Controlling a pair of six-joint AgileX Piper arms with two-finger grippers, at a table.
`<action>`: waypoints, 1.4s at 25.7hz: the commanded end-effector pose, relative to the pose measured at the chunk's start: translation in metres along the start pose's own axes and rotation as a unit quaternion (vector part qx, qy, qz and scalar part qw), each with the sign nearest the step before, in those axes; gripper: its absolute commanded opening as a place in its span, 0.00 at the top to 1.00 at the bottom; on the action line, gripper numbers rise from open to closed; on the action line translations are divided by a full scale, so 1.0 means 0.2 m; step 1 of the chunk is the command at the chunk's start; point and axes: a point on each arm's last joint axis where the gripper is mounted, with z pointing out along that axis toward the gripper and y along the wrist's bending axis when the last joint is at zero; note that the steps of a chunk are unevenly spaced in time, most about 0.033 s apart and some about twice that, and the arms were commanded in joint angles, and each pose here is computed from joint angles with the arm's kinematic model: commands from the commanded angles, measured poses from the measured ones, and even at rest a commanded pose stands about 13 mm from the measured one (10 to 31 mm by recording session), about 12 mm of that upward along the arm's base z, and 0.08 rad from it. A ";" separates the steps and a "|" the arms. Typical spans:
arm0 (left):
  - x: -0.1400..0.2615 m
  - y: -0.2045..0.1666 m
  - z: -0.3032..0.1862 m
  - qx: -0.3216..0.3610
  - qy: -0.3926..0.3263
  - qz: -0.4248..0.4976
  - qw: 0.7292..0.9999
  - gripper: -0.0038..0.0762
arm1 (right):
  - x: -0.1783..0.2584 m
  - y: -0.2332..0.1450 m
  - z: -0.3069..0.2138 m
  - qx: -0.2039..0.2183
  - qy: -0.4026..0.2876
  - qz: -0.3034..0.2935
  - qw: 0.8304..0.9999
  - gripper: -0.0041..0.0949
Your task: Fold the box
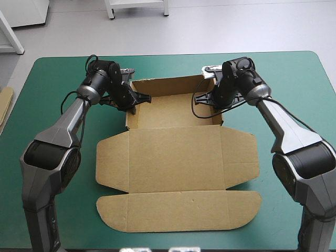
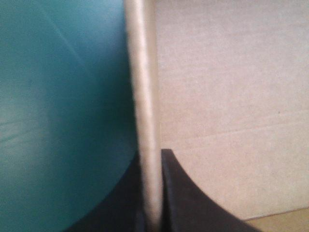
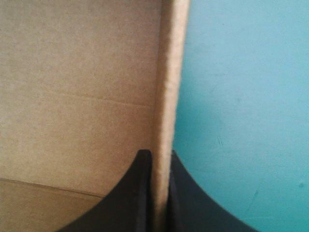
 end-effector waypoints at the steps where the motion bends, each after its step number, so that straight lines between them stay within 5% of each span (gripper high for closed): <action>1: 0.01 -0.01 -0.16 0.000 -0.016 0.017 1.000 0.96 | 0.00 -0.07 -0.16 0.012 -0.020 -0.008 1.000 0.96; 10: 0.00 -0.03 -0.05 0.018 0.009 0.025 0.999 0.96 | -0.01 -0.07 0.12 0.005 0.043 -0.003 0.999 0.96; 21: 0.00 -0.03 -0.03 0.020 0.015 0.028 0.999 0.94 | -0.01 -0.07 0.14 0.006 0.048 -0.018 0.999 0.92; 25: -0.01 -0.05 -0.06 0.040 0.003 0.039 0.998 0.78 | -0.01 -0.07 0.13 0.003 0.043 -0.022 0.999 0.70; 29: -0.04 -0.07 -0.12 0.048 -0.020 0.049 0.997 0.51 | -0.03 -0.06 0.07 -0.003 0.025 -0.022 0.999 0.46; 32: -0.06 -0.08 -0.18 0.050 -0.041 0.054 0.996 0.38 | -0.06 -0.05 0.00 -0.005 0.001 -0.023 1.000 0.43; 36: -0.09 -0.09 -0.26 0.052 -0.072 0.071 0.994 0.36 | -0.09 -0.06 -0.13 0.006 -0.041 -0.030 0.999 0.43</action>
